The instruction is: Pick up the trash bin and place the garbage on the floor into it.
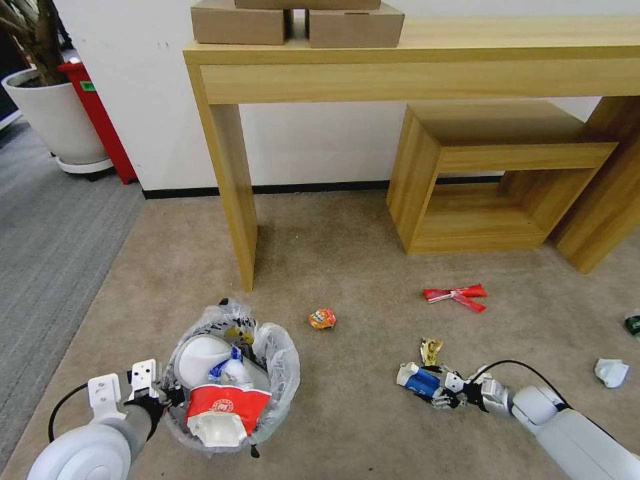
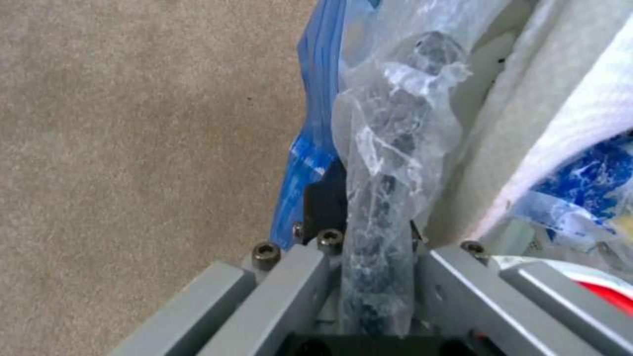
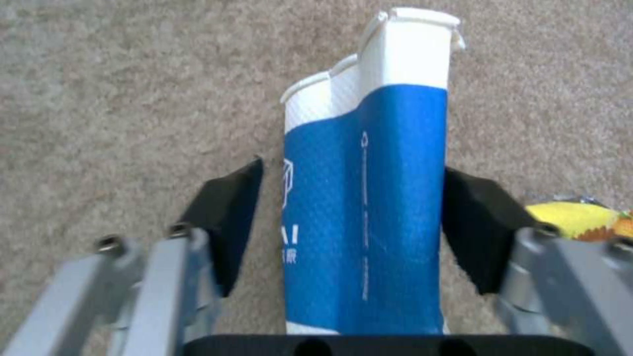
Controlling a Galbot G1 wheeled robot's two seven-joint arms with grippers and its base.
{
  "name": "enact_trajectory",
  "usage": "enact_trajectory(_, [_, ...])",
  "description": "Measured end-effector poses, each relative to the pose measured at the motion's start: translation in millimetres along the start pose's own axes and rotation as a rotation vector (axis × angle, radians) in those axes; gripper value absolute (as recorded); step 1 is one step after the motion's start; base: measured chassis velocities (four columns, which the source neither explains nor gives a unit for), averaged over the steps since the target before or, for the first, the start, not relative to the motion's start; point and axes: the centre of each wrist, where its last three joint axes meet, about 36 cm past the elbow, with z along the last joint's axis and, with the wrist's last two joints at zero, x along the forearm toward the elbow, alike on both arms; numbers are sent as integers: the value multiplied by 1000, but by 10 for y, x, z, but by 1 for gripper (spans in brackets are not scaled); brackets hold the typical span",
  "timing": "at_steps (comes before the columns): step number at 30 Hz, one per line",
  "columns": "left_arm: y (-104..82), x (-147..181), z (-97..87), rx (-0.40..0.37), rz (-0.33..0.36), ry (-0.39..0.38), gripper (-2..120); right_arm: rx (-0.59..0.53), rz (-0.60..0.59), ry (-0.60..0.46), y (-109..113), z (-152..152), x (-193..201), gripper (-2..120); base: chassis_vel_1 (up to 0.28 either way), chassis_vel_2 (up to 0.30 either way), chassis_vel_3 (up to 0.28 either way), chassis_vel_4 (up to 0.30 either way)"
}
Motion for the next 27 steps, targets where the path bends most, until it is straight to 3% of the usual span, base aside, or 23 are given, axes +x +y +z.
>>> enact_trajectory(9, [1,0,-7,1,-2,-4,0,-15,-11,-16,13,-24,-47,31,0,0,0,0])
enact_trajectory(16, [5,-12,-28,-2,-5,-9,0,-16,-18,-33,-50,-90,-60,1,0,0,0,0])
enact_trajectory(27, [-10,-5,-45,-6,3,-8,0,-48,36,-95,-29,-154,68,0,0,0,0,0])
